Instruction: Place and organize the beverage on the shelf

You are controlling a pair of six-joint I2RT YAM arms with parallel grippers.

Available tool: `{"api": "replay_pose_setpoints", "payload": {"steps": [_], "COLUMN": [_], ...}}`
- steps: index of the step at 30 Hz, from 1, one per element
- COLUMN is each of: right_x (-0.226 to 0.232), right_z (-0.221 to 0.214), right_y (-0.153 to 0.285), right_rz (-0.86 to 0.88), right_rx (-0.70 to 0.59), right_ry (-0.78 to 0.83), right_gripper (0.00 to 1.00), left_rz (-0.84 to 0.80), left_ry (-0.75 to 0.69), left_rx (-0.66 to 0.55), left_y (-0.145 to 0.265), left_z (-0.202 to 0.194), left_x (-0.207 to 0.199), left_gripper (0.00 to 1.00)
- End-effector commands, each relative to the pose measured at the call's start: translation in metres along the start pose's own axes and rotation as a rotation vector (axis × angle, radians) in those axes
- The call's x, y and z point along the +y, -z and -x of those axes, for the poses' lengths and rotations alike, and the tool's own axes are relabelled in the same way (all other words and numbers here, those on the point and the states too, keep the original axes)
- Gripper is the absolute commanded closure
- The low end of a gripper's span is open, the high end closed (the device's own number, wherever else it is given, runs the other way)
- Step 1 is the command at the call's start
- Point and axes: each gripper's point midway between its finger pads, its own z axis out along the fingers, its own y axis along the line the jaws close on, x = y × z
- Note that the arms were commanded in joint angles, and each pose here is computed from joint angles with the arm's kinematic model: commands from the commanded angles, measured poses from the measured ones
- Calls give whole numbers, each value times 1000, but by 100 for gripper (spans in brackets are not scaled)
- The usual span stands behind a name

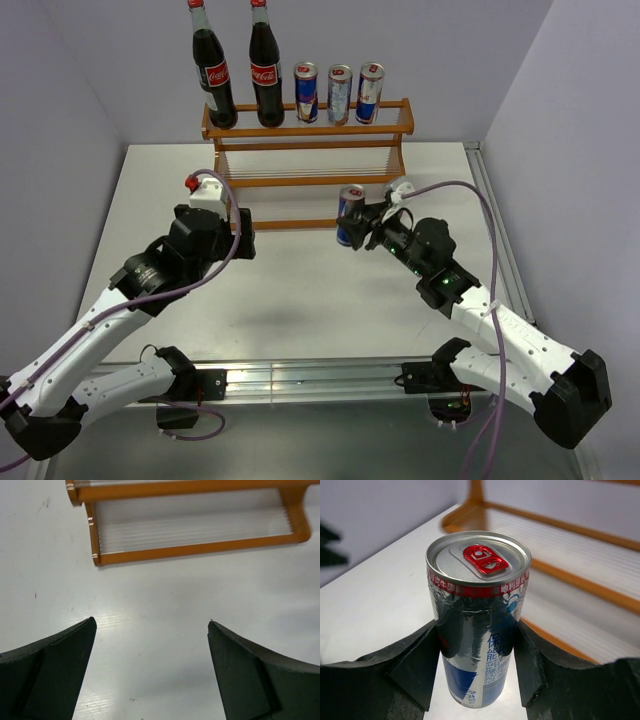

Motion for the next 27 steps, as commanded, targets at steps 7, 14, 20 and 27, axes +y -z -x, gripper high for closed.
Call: {"api": "replay_pose_setpoints", "payload": {"steps": [7,14,20,27], "right_x": [-96,-139,-161,-184], "right_z": [122,159,190,213], "right_y": [-5,-8,-10,-32], "right_rz": [-311,-409,-437,-375], "right_rx": [-330,-368,-417,-419], "right_ry": [190,238,296,295], "right_gripper": [100,100,100,100], "left_rz": [116,103,86,74], "left_ry": [-34,-45,-44,-43], "left_rx": [-18,19,18,12], "left_y": [-24,-31,-31,-29], "left_z": [-7,-17,-19,-18], "left_x": [26,25,24,23], "left_gripper": [0,0,0,0]}}
